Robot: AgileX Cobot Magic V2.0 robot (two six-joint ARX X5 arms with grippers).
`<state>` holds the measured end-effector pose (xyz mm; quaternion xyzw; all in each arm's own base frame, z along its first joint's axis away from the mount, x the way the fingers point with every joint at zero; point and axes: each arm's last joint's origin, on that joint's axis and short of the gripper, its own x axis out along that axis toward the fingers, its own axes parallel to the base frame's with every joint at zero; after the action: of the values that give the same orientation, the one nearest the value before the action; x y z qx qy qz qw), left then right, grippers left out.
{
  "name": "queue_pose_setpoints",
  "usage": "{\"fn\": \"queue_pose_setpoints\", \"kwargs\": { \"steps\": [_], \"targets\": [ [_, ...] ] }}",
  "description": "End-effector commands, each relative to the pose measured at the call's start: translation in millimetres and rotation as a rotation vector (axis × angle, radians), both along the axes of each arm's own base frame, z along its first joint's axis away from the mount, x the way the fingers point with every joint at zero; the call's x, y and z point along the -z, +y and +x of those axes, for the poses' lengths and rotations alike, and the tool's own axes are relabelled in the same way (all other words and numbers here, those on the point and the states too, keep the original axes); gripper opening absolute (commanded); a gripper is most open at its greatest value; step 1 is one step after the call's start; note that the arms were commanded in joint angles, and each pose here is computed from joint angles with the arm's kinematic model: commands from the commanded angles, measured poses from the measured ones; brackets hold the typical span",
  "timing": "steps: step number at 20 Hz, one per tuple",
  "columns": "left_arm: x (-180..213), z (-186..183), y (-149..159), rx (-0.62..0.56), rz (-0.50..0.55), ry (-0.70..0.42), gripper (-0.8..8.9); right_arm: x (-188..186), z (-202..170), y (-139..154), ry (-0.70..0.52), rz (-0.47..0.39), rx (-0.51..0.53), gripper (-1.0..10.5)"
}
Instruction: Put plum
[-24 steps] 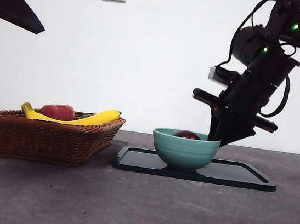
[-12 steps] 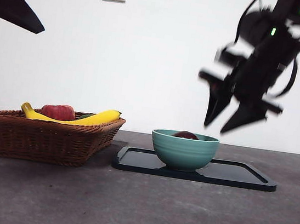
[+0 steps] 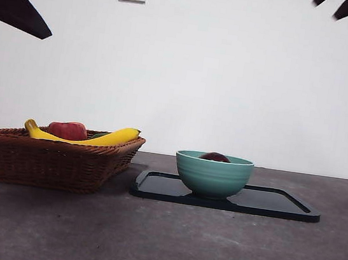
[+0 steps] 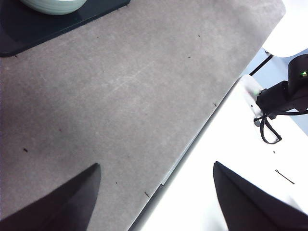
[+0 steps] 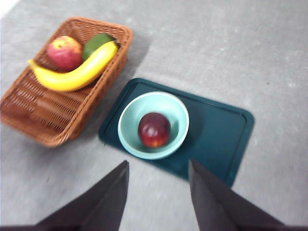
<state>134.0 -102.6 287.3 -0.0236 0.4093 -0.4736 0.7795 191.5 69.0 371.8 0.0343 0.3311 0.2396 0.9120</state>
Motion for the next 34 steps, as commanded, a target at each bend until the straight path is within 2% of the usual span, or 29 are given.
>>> {"fn": "queue_pose_setpoints", "kwargs": {
  "steps": [1,5,11,34],
  "targets": [
    [-3,0,-2,0.012,-0.009,-0.014,3.74,7,-24,-4,-0.020,0.008,-0.033,2.0],
    [-3,1,-2,0.012,-0.011,-0.016,3.74,40,-61,-11,0.016,0.075,-0.129,2.0],
    [-3,1,-2,0.012,-0.010,-0.015,3.74,75,-86,-17,0.070,0.119,-0.188,2.0],
    [-3,1,-2,0.010,-0.014,-0.017,3.74,77,-87,-17,0.081,0.117,-0.187,2.0]
  ]
}}
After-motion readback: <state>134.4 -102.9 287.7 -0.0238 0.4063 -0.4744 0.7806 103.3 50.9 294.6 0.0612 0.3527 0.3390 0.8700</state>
